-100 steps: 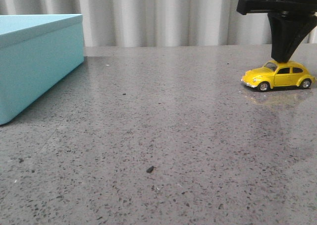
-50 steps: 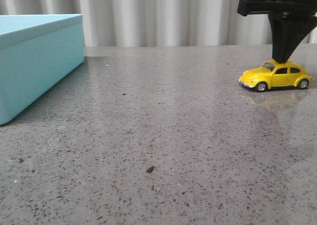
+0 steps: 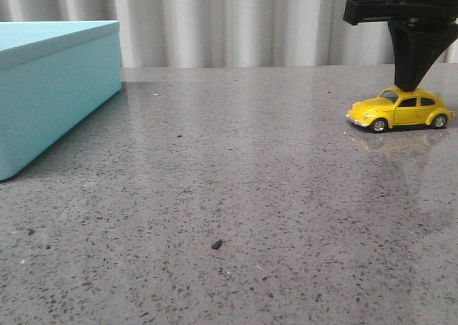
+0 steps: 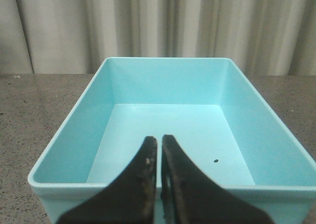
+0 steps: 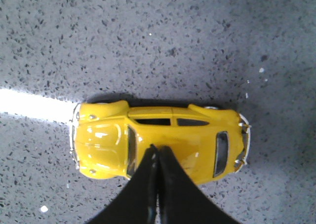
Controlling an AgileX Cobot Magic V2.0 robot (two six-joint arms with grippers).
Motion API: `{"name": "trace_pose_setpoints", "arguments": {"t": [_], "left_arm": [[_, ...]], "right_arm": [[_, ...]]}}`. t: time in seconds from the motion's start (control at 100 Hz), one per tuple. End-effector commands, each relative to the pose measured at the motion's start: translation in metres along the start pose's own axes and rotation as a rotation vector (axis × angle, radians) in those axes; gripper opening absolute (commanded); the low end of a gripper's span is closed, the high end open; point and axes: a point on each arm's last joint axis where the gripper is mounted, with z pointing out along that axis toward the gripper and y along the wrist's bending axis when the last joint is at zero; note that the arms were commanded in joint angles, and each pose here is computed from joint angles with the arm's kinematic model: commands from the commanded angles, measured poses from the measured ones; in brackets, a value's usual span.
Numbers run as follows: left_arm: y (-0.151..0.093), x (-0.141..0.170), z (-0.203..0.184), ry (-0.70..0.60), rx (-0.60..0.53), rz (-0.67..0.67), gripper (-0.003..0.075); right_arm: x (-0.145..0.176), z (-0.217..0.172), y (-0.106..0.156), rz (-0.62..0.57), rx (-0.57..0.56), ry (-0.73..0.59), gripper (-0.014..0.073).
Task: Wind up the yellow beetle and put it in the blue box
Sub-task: 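Press the right gripper on the roof and drag the beetle backward, away from the box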
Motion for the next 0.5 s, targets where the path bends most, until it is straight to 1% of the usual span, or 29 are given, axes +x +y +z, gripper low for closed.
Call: {"name": "trace_pose_setpoints", "arguments": {"t": [0.0, 0.24, 0.49], "left_arm": [[-0.001, -0.017, 0.000, -0.091, 0.006, -0.012, -0.0021], [-0.001, -0.017, 0.000, -0.091, 0.006, -0.012, -0.0021], [-0.001, -0.017, 0.000, -0.091, 0.006, -0.012, -0.0021]], "right_arm": [[-0.002, -0.010, -0.006, -0.012, 0.031, -0.029, -0.0061], [0.000, -0.010, -0.027, 0.036, 0.057, -0.012, -0.0061], [0.005, -0.011, -0.057, 0.092, 0.113, 0.005, -0.0061]]}}
